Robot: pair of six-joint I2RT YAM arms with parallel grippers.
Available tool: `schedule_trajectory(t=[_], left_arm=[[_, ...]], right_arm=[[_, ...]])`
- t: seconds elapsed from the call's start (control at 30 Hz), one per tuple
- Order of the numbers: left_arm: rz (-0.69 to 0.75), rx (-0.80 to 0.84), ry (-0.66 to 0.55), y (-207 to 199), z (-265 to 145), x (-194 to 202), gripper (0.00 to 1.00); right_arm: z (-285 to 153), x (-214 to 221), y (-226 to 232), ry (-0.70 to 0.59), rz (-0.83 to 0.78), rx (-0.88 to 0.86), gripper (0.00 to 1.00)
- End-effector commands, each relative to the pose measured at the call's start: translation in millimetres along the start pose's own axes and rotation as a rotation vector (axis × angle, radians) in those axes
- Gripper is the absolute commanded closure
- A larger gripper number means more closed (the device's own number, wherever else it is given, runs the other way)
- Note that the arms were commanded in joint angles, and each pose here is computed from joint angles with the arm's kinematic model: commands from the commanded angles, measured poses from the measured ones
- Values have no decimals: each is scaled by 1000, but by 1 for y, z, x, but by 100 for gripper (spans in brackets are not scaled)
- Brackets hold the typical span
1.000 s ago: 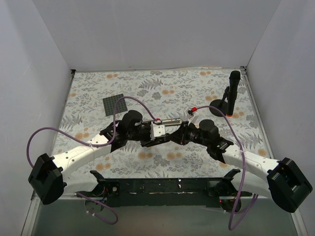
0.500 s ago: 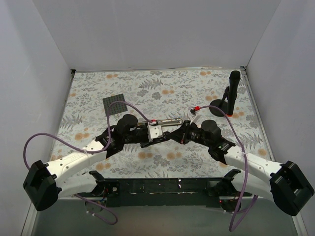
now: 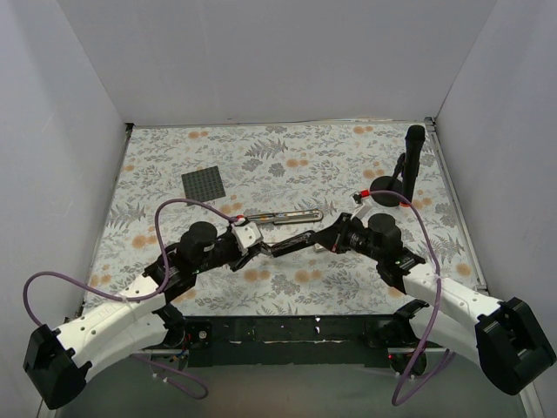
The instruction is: Load the staples into the stapler
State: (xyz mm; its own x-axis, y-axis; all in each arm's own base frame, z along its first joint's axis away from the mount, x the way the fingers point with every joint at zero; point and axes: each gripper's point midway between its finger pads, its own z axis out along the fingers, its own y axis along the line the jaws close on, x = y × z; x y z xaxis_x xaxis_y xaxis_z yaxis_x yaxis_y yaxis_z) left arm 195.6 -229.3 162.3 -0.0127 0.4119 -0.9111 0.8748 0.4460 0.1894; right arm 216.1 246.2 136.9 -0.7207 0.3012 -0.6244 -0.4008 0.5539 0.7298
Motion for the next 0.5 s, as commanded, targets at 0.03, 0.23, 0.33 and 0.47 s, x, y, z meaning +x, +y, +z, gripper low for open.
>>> schedule_trajectory(t=[0.03,0.23,0.33,0.47], left_arm=[[-149,-440,20,76,-25,13,100],[-441,-637,49,102,-27,40,98],[-632,-692,73,102,-23,62,96],[-846,-777,91,105,-25,93,89]], right_arm=[[-5,2,-38,-20,1,133,99],[-7,-2,-41,-43,11,142,99],[-7,0,-43,-41,18,143,99],[-6,4,-46,-28,25,146,99]])
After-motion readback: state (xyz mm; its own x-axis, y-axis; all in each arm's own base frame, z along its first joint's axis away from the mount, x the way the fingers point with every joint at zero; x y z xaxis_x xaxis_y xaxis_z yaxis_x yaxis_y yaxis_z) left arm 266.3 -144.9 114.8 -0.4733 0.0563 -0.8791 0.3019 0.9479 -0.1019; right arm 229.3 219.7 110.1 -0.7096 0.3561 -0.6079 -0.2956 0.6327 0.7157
